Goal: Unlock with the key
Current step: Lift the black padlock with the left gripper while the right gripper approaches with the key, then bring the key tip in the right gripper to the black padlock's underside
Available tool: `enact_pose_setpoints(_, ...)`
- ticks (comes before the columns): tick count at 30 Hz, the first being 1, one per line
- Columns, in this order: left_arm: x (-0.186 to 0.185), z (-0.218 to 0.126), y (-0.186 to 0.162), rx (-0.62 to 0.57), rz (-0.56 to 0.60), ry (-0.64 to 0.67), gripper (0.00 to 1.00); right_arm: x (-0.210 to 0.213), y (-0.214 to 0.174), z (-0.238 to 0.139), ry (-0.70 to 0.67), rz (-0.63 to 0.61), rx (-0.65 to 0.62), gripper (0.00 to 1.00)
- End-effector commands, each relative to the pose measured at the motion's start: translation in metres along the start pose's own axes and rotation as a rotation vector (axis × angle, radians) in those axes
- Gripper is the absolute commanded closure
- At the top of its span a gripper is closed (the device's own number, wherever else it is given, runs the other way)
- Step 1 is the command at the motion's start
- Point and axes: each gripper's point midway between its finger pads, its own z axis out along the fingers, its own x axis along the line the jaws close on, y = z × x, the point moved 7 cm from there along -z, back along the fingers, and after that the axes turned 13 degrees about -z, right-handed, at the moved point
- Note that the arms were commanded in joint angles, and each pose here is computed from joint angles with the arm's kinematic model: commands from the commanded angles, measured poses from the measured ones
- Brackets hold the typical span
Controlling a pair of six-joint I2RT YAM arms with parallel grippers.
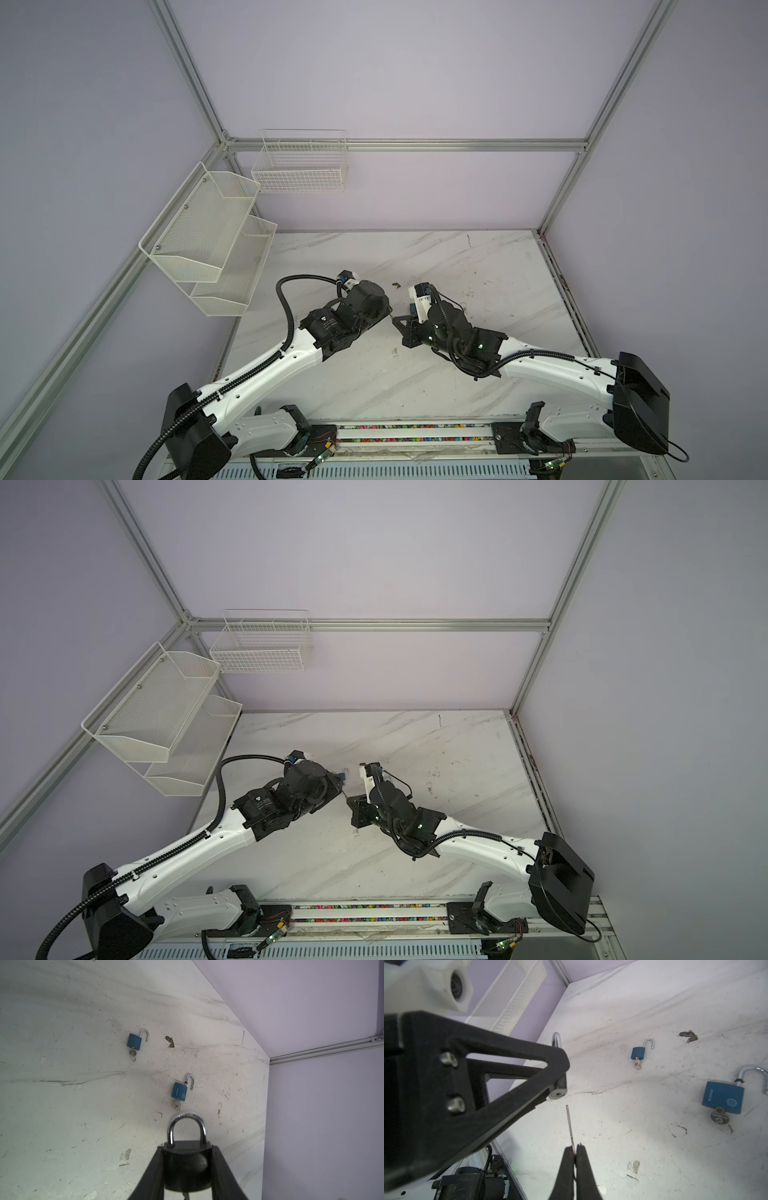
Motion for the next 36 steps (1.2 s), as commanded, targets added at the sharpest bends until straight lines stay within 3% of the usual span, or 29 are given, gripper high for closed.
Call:
enact_pose_setpoints(1,0.006,0.0,0.002,-0.047,-0.011,-0.003,0.98,0.009,0.016,-0.001,0.021,0.019,-0.066,1.0)
enact_pose_setpoints(27,0.009,-0.005,0.004,-0.058,-0.019,-0.01,0.97,0.015,0.027,0.002,0.047,0.077,-0.13,1.0)
enact_pose_setpoints(36,0.006,-0.005,0.005,-0.066,-0.022,-0.013,0.97,0.019,0.022,0.013,0.078,0.094,-0.1,1.0)
